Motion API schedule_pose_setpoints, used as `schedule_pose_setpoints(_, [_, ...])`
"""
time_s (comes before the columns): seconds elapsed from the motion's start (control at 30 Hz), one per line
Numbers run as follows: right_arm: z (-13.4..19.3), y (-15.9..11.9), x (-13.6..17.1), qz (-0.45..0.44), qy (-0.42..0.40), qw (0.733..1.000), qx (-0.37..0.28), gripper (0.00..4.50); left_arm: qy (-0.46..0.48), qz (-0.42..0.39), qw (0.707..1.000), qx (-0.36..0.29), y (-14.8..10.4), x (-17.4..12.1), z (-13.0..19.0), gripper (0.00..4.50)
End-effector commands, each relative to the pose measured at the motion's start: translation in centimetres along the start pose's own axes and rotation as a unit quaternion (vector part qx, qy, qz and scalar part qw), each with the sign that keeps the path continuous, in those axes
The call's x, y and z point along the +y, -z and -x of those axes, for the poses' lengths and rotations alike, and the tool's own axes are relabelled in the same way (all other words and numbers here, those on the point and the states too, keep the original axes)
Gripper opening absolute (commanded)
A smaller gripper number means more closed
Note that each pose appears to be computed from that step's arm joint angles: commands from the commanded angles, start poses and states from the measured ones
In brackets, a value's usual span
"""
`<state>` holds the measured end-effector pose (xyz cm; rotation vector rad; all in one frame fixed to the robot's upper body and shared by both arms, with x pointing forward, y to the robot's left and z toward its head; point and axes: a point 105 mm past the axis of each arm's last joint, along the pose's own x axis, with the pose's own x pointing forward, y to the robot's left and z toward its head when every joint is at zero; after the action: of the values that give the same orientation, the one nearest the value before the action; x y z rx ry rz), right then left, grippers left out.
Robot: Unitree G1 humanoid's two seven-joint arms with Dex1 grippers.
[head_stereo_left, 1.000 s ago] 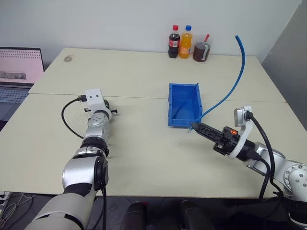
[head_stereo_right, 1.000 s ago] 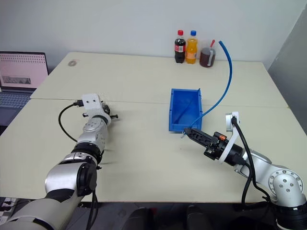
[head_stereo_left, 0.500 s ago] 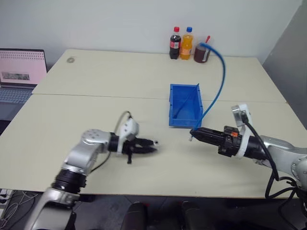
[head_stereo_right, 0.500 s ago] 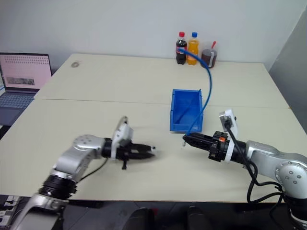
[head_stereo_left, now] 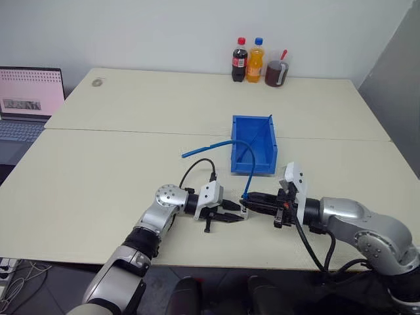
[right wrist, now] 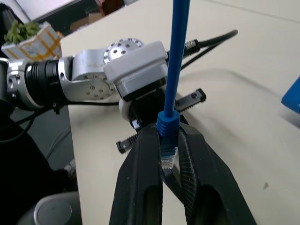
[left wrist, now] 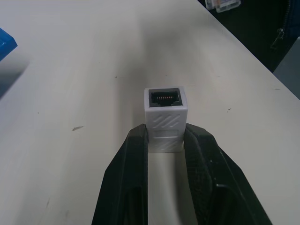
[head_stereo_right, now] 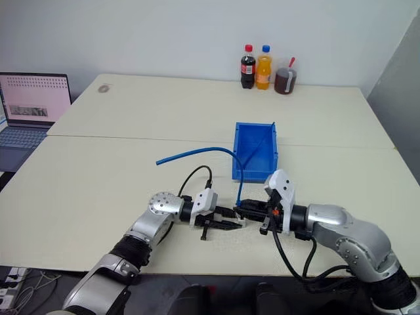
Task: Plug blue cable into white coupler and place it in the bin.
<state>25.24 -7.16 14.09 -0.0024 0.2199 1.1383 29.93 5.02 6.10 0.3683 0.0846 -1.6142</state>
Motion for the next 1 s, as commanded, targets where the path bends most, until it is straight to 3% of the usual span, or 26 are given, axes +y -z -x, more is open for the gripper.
schedule_pose_setpoints(0.03, [-0.2,-0.1,-0.2,0.032,0.013,0.999,-0.024,0.23,-0.002,0.006,1.000,0.020,0.9,0.0,-0.1,0.77])
schedule_pose_setpoints(1.0, [-0.6,3.7,-2.0,0.077,0.026,0.997,0.007,0.23,-0.001,0.011,0.999,0.031,0.9,0.4,1.1,0.77])
